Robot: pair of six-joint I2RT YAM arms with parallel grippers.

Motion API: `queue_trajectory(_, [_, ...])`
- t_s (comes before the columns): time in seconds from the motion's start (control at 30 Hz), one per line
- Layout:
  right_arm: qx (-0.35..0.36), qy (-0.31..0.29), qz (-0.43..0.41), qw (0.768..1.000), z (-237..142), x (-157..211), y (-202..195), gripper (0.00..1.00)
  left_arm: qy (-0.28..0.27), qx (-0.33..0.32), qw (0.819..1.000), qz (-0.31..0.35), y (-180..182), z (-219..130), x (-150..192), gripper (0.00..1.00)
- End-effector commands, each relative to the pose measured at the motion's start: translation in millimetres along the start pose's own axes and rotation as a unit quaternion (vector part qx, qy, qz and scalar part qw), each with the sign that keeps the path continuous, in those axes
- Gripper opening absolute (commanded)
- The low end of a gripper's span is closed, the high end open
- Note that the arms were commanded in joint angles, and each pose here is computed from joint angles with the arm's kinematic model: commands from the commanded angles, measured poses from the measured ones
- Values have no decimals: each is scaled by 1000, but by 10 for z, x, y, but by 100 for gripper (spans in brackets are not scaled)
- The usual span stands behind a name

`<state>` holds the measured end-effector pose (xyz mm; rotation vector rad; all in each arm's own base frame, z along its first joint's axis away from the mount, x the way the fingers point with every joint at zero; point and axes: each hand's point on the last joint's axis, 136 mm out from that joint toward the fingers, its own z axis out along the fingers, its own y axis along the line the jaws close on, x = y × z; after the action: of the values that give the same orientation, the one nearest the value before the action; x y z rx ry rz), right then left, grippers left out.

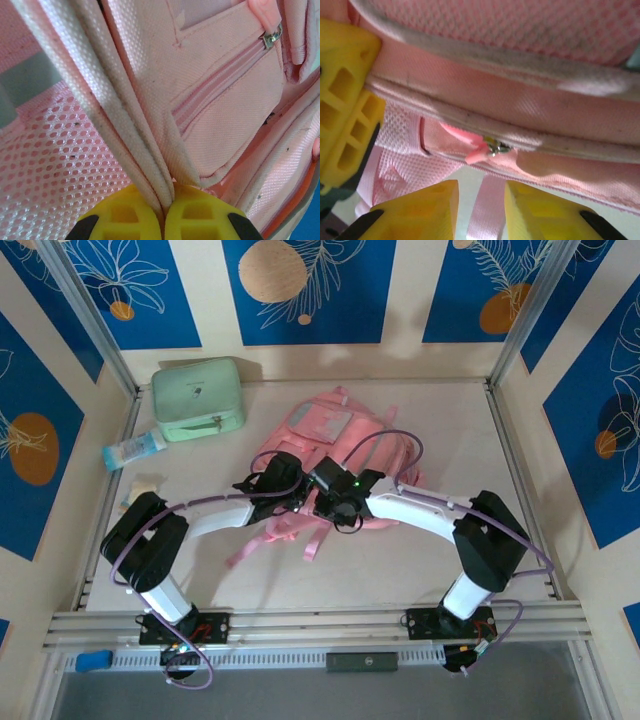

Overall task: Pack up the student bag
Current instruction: Zip the student bag at the center of the table.

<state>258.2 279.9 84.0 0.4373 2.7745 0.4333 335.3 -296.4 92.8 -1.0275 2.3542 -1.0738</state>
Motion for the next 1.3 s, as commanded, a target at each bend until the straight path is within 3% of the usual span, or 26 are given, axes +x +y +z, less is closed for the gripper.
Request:
queue_trajectory(0.0, [23,-50,31,998,56,-161,-9,30,13,61,998,3,-355,-150,88,0])
queue_trajectory(0.33, [30,-58,30,997,328,-302,54,28,6,56,998,15,-357,-192,95,0])
queue_trajectory(0.4, [39,-55,23,997,366,-296,44,21,5,56,998,19,-373,-201,90,0])
queue_trajectory(0.6, [50,-73,-22,996,145,-272,31,7,-12,45,998,32,-334,-267,25,0])
queue_trajectory(0.8, [50,-51,-69,995,-45,-151,-133,3,-27,29,997,62,-276,-363,-139,0])
queue_trajectory(1.03, [63,-3,-149,987,-275,73,-539,0,-3,19,997,79,-109,-370,-416,0])
queue_trajectory(1.27, [82,10,-134,988,-566,-16,-1114,0,4,8,992,125,-188,-423,-688,0])
